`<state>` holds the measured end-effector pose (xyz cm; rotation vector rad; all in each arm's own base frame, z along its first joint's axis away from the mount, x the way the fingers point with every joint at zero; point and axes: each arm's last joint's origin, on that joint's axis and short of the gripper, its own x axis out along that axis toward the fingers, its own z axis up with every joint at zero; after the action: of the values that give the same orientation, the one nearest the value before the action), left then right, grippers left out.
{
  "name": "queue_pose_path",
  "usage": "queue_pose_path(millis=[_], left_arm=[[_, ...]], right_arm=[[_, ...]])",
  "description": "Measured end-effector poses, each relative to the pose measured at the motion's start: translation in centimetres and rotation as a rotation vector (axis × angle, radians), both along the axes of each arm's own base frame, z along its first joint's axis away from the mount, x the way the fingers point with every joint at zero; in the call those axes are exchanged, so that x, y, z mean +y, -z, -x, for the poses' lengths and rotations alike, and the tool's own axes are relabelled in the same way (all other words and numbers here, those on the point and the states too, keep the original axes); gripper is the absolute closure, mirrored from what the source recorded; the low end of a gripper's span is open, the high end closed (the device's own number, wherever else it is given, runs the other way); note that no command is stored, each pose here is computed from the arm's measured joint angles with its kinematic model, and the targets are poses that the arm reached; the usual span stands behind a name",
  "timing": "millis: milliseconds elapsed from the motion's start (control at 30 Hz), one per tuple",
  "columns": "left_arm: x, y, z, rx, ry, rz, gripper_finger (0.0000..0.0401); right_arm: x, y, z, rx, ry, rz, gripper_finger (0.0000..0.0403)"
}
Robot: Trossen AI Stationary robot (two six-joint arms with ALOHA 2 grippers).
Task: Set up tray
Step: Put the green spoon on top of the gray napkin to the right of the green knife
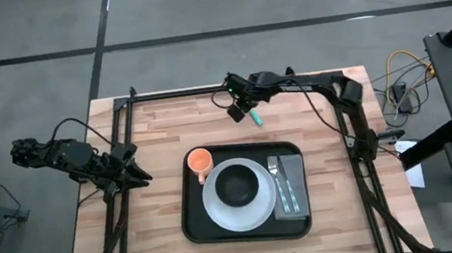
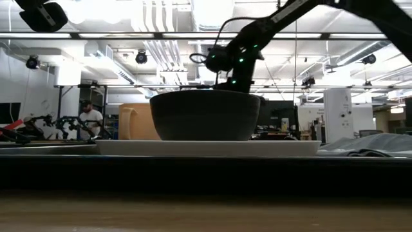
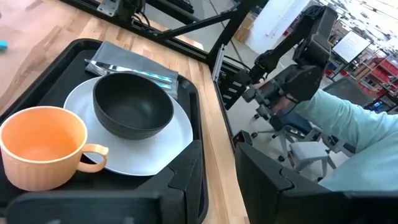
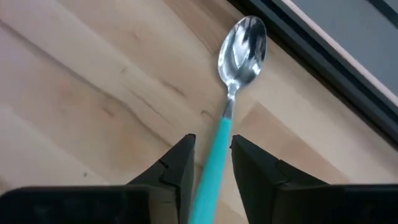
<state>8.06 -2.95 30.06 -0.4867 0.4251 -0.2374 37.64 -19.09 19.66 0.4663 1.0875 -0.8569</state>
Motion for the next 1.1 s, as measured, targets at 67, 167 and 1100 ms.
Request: queue_pose_path(millis=[67,167,1100], left_arm=[[0.0,0.0,0.0,0.000,0.000,0.000,0.0322],[0.0,0.0,0.0,0.001,0.000,0.000,0.0322],[0.0,0.0,0.0,0.004,0.001,0.012,0.0322]], right_arm=[[-0.7,0.1,-0.7,0.034,-0.003,-0.011,0.0299],[-1.5,0.1,-1.3,0.102,0.000,-0.041,0.0281],[-3.2,2.7,-1.3,0.085,0.147,-0.151,0.0234]])
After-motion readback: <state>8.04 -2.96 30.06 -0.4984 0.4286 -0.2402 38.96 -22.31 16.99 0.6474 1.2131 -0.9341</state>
